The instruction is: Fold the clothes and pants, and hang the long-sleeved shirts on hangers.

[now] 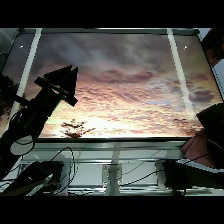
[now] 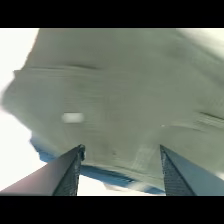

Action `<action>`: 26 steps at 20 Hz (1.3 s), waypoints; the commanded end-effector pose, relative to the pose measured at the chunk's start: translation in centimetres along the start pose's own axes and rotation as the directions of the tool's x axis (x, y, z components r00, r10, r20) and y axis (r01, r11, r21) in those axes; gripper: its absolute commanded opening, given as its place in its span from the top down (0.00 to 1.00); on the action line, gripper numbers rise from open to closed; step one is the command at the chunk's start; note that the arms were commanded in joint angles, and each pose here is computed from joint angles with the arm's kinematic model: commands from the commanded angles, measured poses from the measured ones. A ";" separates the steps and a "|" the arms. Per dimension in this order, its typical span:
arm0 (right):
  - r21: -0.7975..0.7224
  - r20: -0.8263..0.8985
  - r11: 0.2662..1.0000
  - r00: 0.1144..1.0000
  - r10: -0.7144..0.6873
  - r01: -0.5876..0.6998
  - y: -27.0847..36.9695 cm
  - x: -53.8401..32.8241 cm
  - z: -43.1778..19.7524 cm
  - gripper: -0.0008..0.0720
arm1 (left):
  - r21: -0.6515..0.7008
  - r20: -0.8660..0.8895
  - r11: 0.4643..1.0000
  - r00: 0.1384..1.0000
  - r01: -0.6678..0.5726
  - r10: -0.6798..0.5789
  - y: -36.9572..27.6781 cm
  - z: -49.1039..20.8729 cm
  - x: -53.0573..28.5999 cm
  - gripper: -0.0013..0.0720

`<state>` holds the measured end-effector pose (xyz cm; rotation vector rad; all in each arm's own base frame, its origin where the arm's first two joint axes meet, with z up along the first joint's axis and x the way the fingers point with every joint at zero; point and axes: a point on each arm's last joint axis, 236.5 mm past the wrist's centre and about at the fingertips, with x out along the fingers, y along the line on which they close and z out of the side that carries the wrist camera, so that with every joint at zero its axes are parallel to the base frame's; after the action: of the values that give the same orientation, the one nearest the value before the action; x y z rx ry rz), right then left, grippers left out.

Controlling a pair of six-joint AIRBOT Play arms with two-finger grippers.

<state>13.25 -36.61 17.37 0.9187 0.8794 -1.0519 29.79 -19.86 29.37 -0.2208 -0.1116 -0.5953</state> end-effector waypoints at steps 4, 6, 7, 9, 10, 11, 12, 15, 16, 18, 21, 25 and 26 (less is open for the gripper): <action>-0.381 -0.133 0.718 0.803 0.581 -0.583 21.0 -3.0 -4.1 0.40 | 0.000 -0.001 1.000 1.000 -0.001 0.001 0.0 0.0 0.0 0.68; -0.532 -0.260 0.567 0.759 0.597 -0.629 26.9 -3.8 -9.5 0.48 | 0.000 -0.001 1.000 1.000 -0.001 0.001 0.0 0.0 0.0 0.68; -0.591 -0.324 0.480 0.737 0.593 -0.648 29.6 -4.4 -12.6 0.48 | 0.000 -0.001 1.000 1.000 -0.001 0.001 0.0 0.0 0.0 0.68; -0.691 -0.459 0.258 0.685 0.565 -0.676 34.4 -6.3 -20.3 0.48 | 0.000 0.000 1.000 1.000 0.000 0.000 0.0 0.0 0.0 0.68; -0.711 -0.515 0.163 0.665 0.541 -0.684 35.9 -7.3 -24.0 0.52 | 0.000 -0.001 1.000 1.000 -0.001 0.001 0.0 0.0 0.0 0.68; -0.717 -0.573 0.071 0.645 0.506 -0.693 36.9 -8.4 -28.0 0.65 | 0.000 -0.001 1.000 1.000 -0.001 0.001 0.0 0.0 0.0 0.68; -0.714 -0.622 -0.010 0.628 0.467 -0.700 37.5 -9.5 -31.7 0.75 | 0.000 0.000 1.000 1.000 -0.001 0.001 0.0 0.0 0.0 0.68; -0.683 -0.727 -0.229 0.618 0.299 -0.693 36.1 -11.9 -41.3 0.80 | 0.000 -0.001 1.000 1.000 -0.001 0.001 0.0 0.0 0.0 0.68; -0.690 -0.724 -0.284 0.645 0.244 -0.666 35.2 -12.0 -43.3 0.80 | 0.000 -0.001 1.000 1.000 -0.001 0.001 0.0 0.0 0.0 0.68; -0.747 -0.650 -0.347 0.732 0.206 -0.566 34.6 -11.2 -44.8 0.80 | 0.000 -0.001 1.000 1.000 -0.001 0.001 0.0 0.0 0.0 0.68; -0.845 -0.517 -0.302 0.816 0.257 -0.441 35.9 -9.7 -43.3 0.94 | 0.000 -0.001 1.000 1.000 -0.001 0.001 0.0 0.0 0.0 0.68; -0.938 -0.273 0.113 0.899 0.342 -0.327 37.9 -7.0 -35.7 0.94 | 0.000 -0.001 1.000 1.000 -0.001 0.001 0.0 0.0 0.0 0.68; -0.938 -0.232 0.171 0.914 0.333 -0.301 37.7 -6.4 -34.0 0.94 | 0.000 -0.001 1.000 1.000 0.000 0.000 0.0 0.0 0.0 0.68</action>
<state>40.81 10.39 17.67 -0.1249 1.0636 0.3025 29.79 -19.86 29.38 -0.2212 -0.1118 -0.5952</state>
